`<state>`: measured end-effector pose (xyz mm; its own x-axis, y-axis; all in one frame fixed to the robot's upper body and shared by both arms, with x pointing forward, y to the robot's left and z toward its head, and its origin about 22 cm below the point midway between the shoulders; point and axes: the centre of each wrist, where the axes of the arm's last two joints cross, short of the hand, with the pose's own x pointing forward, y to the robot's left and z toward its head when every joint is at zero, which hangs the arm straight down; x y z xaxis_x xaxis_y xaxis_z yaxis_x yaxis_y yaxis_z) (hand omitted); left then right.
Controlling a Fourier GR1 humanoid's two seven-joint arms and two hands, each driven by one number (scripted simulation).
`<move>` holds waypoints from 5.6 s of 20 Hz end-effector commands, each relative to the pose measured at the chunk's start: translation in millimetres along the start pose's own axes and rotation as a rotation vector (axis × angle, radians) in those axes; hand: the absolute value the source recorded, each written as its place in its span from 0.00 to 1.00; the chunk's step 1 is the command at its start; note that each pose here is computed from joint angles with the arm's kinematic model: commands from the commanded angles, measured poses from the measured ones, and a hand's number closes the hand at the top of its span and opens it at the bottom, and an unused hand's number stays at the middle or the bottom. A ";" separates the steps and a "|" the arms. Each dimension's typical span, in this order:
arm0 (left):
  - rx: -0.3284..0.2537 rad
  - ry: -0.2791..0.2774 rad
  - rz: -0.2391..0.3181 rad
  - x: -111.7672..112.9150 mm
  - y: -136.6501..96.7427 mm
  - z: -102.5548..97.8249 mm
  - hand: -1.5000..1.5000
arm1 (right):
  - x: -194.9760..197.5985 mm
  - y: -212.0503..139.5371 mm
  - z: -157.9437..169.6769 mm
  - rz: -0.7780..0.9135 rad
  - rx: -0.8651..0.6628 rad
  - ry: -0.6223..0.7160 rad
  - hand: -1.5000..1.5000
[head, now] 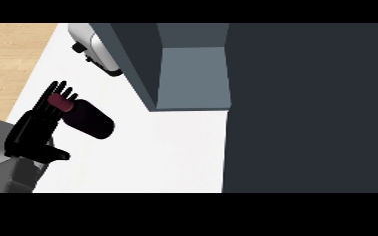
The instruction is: Pick up the wine, place it into the cabinet and close the cabinet
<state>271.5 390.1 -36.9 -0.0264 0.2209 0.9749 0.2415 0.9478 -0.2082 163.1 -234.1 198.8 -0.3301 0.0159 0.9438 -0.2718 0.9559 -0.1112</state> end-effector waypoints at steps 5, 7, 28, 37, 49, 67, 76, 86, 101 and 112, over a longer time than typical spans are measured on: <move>-0.018 0.007 -0.007 -23.5 -4.3 -5.3 0.00 | 30.3 11.7 29.6 -0.050 0.040 -0.072 0.00; -0.003 0.027 -0.007 -24.7 -6.9 -24.9 0.00 | 26.5 10.4 23.7 -0.056 0.045 -0.064 0.00; -0.012 0.049 0.037 -61.6 -1.2 -8.8 0.00 | 39.3 11.4 23.2 -0.032 0.053 -0.073 0.00; -0.071 0.012 0.152 -71.2 -19.4 -23.7 1.00 | 31.2 12.8 15.4 -0.047 0.055 -0.057 0.00; 0.154 -0.048 -0.018 -92.1 -35.3 11.9 1.00 | 25.7 3.2 12.2 -0.008 0.016 -0.051 0.00; 0.208 -0.322 -0.120 -26.8 -116.7 35.7 1.00 | 30.9 6.4 21.6 -0.037 0.050 -0.031 0.00; 0.126 -0.316 -0.107 38.1 -170.7 28.0 1.00 | 29.1 10.1 32.0 -0.042 0.005 -0.047 0.00; 0.038 -0.285 -0.082 73.0 -250.0 -13.3 1.00 | 20.7 11.8 19.1 -0.072 0.036 -0.052 0.00; 0.056 -0.283 -0.063 94.8 -345.7 -54.0 1.00 | 17.5 6.4 15.9 -0.064 0.032 -0.023 0.00; 0.129 -0.313 -0.126 88.2 -350.8 -95.2 1.00 | 19.5 -5.5 29.8 -0.039 0.049 -0.057 0.00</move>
<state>267.0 58.4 132.0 -0.3365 0.1687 0.9264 0.1158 0.9838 -0.1371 165.8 -240.5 197.0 -0.3179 0.0221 0.9479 -0.2736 0.9551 -0.1140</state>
